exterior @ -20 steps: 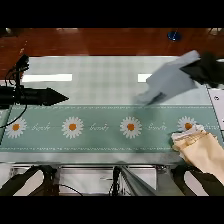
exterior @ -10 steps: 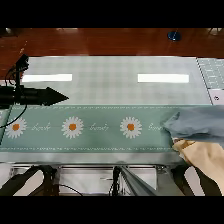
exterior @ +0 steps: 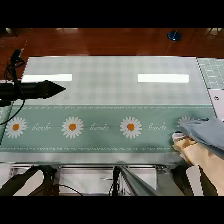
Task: Fold the shirts.
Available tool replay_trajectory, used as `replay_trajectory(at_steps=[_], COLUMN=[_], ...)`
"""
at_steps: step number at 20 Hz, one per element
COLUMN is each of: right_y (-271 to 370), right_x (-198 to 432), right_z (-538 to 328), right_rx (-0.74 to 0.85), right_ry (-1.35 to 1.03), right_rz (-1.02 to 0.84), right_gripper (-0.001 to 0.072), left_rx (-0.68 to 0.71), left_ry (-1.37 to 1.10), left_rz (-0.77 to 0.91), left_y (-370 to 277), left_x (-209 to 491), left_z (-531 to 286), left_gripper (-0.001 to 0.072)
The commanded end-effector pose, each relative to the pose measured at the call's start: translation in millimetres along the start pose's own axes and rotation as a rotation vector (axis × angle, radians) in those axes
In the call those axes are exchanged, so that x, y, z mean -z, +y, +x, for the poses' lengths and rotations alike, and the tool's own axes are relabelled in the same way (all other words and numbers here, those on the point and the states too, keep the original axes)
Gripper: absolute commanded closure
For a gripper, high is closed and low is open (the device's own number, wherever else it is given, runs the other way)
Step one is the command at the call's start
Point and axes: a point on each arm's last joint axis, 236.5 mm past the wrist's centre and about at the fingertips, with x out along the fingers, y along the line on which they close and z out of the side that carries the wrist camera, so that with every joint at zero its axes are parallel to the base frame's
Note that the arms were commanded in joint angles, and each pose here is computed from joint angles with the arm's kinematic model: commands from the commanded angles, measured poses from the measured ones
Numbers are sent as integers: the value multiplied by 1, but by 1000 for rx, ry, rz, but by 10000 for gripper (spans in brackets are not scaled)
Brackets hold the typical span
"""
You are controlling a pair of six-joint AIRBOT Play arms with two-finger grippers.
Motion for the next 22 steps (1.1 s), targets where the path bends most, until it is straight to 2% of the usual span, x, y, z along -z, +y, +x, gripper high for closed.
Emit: replay_trajectory(at_steps=[1, 7, 11, 14, 15, 16, 17, 20, 22], right_y=[-37, -70, -89, -82, -79, -77, -79, -103, -103], right_x=[62, 103, 98, 87, 83, 79, 72, 36, 6], right_z=[25, 62, 76, 94, 101, 105, 108, 103, 101], right_rx=[147, 333, 437, 417, 402, 395, 403, 516, 513], right_ry=[271, 444, 411, 351, 328, 308, 277, 124, -41], right_rz=[49, 28, -6, -25, -36, -46, -58, -62, 80], right_gripper=[690, 690, 690, 675, 529, 346, 249, 244, 245], left_rx=[-84, -169, -196, -212, -218, -225, -231, -248, -250], left_ry=[-101, -157, -182, -200, -206, -212, -219, -236, -237], left_rz=[4, 24, 26, 14, 8, 2, -3, -20, -21], left_y=[20, 39, 46, 53, 56, 60, 63, 71, 72], left_x=[-24, -37, -43, -47, -48, -49, -50, -52, -53], left_z=[-2, -7, -10, -15, -18, -21, -24, -31, -32], left_gripper=[366, 372, 374, 374, 374, 374, 374, 374, 374])
